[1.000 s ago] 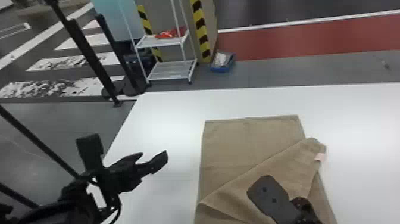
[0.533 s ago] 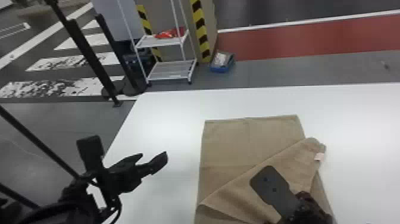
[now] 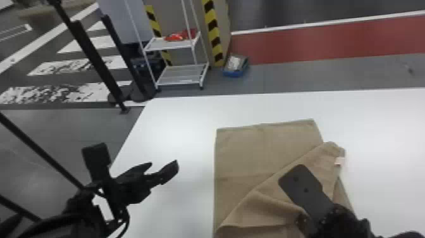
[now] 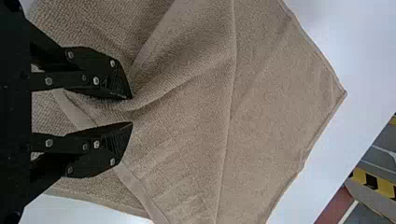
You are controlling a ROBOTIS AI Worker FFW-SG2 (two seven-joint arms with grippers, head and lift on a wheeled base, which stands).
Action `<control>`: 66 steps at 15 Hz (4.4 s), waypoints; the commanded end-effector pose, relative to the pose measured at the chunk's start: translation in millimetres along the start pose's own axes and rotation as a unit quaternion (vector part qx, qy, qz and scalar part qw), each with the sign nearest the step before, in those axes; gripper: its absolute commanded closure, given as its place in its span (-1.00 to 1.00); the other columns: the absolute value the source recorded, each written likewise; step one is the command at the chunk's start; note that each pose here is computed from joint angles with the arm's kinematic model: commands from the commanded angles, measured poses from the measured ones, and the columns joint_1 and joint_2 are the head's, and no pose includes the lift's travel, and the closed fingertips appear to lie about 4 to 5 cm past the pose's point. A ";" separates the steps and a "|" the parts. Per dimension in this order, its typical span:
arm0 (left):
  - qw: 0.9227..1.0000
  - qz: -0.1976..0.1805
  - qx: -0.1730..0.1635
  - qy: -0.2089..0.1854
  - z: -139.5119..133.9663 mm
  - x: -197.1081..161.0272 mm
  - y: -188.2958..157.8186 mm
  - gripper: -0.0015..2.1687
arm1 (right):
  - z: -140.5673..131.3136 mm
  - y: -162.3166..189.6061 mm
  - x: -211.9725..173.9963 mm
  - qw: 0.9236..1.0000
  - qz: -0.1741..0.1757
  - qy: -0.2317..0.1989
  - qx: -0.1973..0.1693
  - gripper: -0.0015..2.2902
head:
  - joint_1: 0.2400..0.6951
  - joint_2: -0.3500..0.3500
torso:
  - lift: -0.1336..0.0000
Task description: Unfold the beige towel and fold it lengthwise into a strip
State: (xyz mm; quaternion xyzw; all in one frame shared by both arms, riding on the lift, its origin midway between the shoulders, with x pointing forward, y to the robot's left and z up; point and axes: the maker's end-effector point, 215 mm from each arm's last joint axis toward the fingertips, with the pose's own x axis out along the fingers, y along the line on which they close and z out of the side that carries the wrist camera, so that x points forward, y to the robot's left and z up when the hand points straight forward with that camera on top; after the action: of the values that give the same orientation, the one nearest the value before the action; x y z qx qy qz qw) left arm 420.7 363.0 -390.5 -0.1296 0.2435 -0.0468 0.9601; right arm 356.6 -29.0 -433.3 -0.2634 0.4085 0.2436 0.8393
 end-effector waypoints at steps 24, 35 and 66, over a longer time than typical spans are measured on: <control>0.991 -0.063 0.102 0.067 6.7 120.9 -51.8 -0.88 | -81.4 -319.8 -96.4 0.954 -0.138 -0.092 0.252 0.79 | 1.00 0.04 | -0.88; 0.980 -0.090 0.161 0.077 -17.2 145.8 -107.5 -0.87 | -140.2 -381.2 -119.9 0.928 -0.186 -0.081 0.312 0.79 | 1.00 -0.56 | -0.88; 0.989 0.006 0.134 0.055 61.3 134.3 -5.3 0.98 | 67.8 -428.3 -70.0 0.955 -0.163 -0.201 0.147 0.79 | 1.00 -0.23 | -0.88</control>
State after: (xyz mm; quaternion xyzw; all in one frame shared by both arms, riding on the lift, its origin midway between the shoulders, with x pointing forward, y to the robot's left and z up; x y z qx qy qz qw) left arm 562.4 317.6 -413.3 0.0195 0.2947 -0.1145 0.9485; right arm 581.8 -342.5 -262.0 -0.1170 0.2507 0.0598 0.9591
